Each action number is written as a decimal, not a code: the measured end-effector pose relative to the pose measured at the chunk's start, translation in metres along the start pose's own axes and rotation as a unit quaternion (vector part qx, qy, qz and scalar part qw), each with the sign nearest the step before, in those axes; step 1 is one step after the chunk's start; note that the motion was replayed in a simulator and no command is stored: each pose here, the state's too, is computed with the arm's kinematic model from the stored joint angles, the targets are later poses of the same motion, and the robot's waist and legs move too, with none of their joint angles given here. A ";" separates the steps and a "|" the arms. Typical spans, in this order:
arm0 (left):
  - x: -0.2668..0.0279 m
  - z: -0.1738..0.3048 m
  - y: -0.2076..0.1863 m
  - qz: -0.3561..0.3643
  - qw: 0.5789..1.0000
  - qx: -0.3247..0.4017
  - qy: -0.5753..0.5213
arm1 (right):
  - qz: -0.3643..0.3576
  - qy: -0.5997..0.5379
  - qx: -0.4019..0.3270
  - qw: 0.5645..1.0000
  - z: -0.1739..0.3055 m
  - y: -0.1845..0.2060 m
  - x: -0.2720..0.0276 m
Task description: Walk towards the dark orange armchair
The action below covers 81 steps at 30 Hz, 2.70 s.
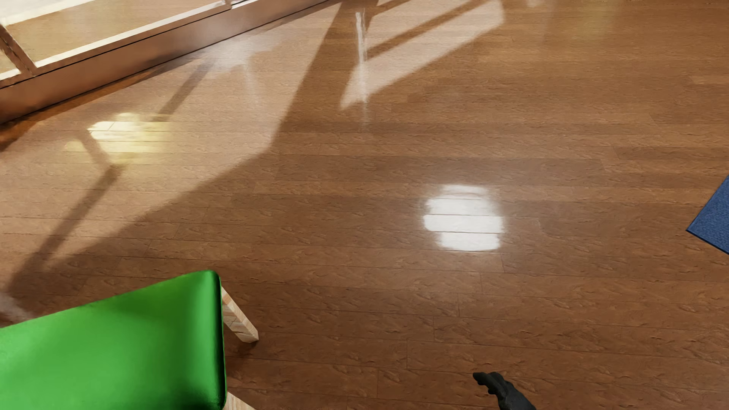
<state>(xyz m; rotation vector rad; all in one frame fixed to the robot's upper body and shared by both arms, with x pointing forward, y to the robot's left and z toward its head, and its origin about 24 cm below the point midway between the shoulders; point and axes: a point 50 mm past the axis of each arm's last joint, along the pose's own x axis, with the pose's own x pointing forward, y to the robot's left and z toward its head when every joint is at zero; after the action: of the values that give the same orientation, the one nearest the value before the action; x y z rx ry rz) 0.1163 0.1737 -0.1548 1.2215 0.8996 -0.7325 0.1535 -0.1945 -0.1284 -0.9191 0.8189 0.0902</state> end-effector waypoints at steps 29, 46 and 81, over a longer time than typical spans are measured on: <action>0.004 0.021 -0.003 0.039 0.988 -0.136 0.056 | -0.003 0.019 -0.047 0.999 -0.020 -0.016 -0.001; -0.010 0.039 0.059 0.253 0.933 -0.247 -0.068 | 0.081 0.059 -0.088 0.991 -0.039 0.020 -0.017; 0.012 0.049 0.048 0.130 0.983 -0.128 0.009 | 0.050 0.041 -0.066 0.996 -0.044 0.009 -0.024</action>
<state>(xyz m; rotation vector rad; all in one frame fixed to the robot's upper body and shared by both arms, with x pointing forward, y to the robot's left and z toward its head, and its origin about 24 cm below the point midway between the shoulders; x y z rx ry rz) 0.1726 0.1355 -0.1388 1.0902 0.8032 -0.3832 0.1076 -0.2150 -0.1331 -1.0115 0.9445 0.1974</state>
